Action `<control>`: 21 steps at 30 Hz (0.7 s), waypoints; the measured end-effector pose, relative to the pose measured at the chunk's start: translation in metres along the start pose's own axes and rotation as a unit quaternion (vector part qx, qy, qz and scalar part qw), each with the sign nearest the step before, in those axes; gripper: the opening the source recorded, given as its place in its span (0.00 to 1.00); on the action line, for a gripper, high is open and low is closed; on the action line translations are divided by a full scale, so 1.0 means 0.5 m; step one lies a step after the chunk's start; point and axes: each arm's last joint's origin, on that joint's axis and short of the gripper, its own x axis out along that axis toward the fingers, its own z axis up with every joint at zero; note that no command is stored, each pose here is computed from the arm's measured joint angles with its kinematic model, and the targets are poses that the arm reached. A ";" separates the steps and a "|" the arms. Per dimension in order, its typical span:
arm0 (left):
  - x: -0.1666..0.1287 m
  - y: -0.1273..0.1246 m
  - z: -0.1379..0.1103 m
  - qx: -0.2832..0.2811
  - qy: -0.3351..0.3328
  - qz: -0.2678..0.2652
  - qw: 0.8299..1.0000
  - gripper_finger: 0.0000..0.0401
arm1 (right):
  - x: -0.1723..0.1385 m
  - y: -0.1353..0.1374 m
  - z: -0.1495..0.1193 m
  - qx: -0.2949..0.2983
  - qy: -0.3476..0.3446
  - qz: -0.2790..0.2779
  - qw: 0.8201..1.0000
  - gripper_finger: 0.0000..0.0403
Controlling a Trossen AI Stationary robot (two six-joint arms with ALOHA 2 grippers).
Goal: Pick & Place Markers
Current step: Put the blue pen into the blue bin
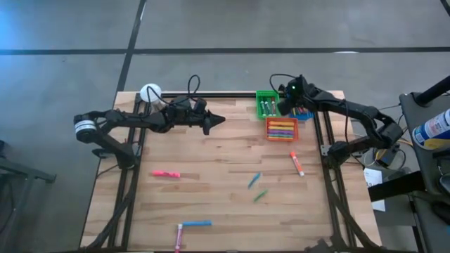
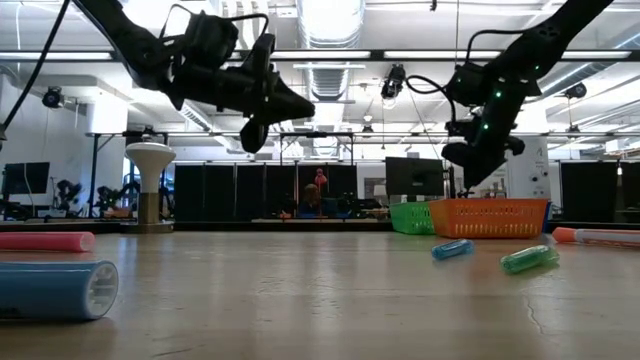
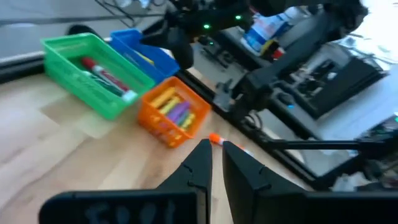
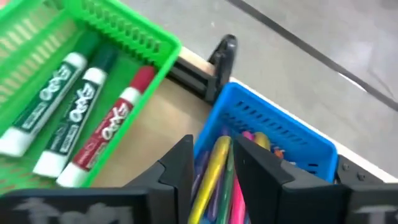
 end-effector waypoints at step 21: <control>0.004 -0.007 0.005 -0.002 -0.040 0.028 0.999 0.08 | 0.010 0.040 -0.005 -0.027 -0.075 0.212 0.974 0.08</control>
